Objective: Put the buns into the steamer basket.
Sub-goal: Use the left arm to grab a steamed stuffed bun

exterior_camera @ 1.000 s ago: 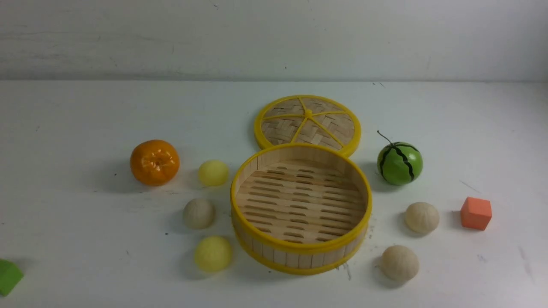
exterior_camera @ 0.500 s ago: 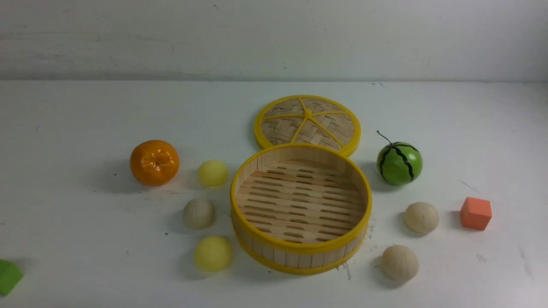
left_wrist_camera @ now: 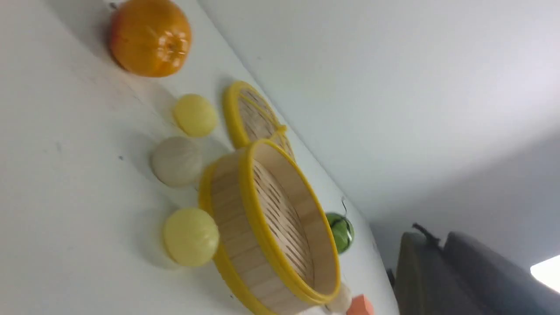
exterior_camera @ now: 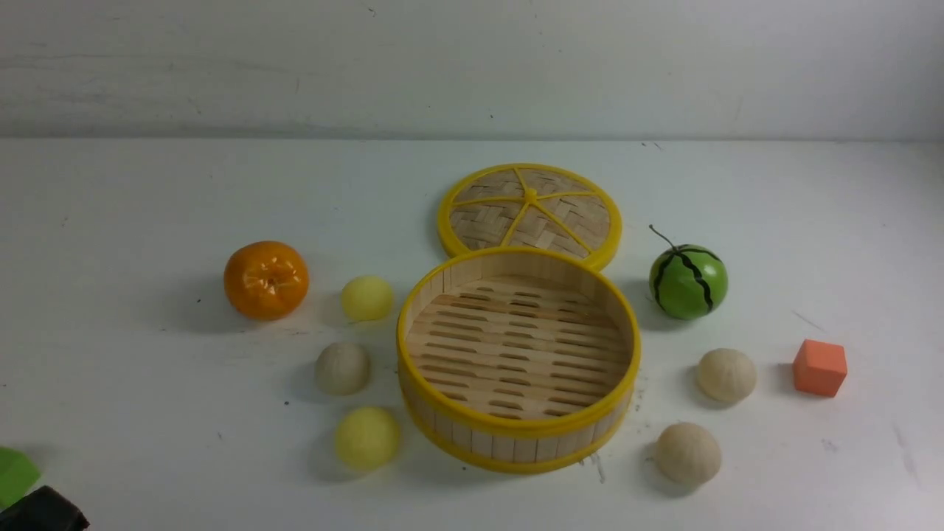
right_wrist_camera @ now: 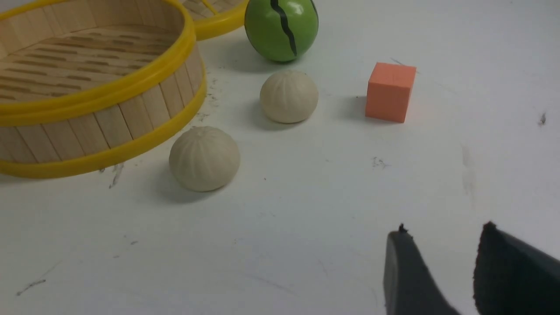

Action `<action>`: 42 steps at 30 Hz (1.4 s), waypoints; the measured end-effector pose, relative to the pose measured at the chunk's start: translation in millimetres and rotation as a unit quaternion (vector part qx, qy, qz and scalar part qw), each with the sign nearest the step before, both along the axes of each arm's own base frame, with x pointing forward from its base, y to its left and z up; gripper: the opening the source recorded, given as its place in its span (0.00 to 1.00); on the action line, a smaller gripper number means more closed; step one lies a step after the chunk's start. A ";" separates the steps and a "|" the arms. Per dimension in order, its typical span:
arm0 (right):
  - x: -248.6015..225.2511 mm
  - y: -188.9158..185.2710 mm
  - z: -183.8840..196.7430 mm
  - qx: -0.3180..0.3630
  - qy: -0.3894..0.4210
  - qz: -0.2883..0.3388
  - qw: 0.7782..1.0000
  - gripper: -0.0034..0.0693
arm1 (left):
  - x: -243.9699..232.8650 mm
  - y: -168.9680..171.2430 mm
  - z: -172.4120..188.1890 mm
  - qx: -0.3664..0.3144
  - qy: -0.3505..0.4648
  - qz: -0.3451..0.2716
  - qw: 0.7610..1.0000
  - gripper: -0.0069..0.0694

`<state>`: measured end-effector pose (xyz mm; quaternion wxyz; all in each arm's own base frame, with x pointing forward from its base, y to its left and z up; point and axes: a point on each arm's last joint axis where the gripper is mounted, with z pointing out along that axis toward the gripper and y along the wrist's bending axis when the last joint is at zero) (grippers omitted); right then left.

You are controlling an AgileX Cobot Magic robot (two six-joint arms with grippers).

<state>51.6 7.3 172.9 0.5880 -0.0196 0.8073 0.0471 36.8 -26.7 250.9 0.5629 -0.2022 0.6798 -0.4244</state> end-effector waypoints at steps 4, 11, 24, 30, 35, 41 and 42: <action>0.0 0.0 0.0 0.000 0.000 0.000 1.000 0.38 | -8.2 -11.7 34.8 0.084 0.030 -0.078 0.993 0.07; 0.0 0.0 0.0 0.000 0.000 0.000 1.000 0.38 | 57.2 -23.1 55.3 0.260 0.260 -0.209 0.906 0.07; 0.0 0.0 0.0 0.000 0.000 0.000 1.000 0.38 | 187.7 -104.6 10.3 0.431 0.394 -0.345 0.734 0.07; 0.0 0.0 0.0 0.000 0.000 0.000 1.000 0.38 | 217.8 -136.3 11.1 0.489 0.371 -0.334 0.715 0.07; 0.0 0.0 0.0 0.000 0.000 0.000 1.000 0.38 | 239.7 -145.1 1.5 0.503 0.359 -0.316 0.720 0.07; 0.0 0.0 0.0 0.000 0.000 0.000 1.000 0.38 | 257.4 -152.1 -24.6 0.517 0.354 -0.306 0.717 0.16; 0.0 0.0 0.0 0.000 0.000 0.000 1.000 0.38 | 260.3 -152.9 -32.0 0.521 0.358 -0.303 0.713 0.21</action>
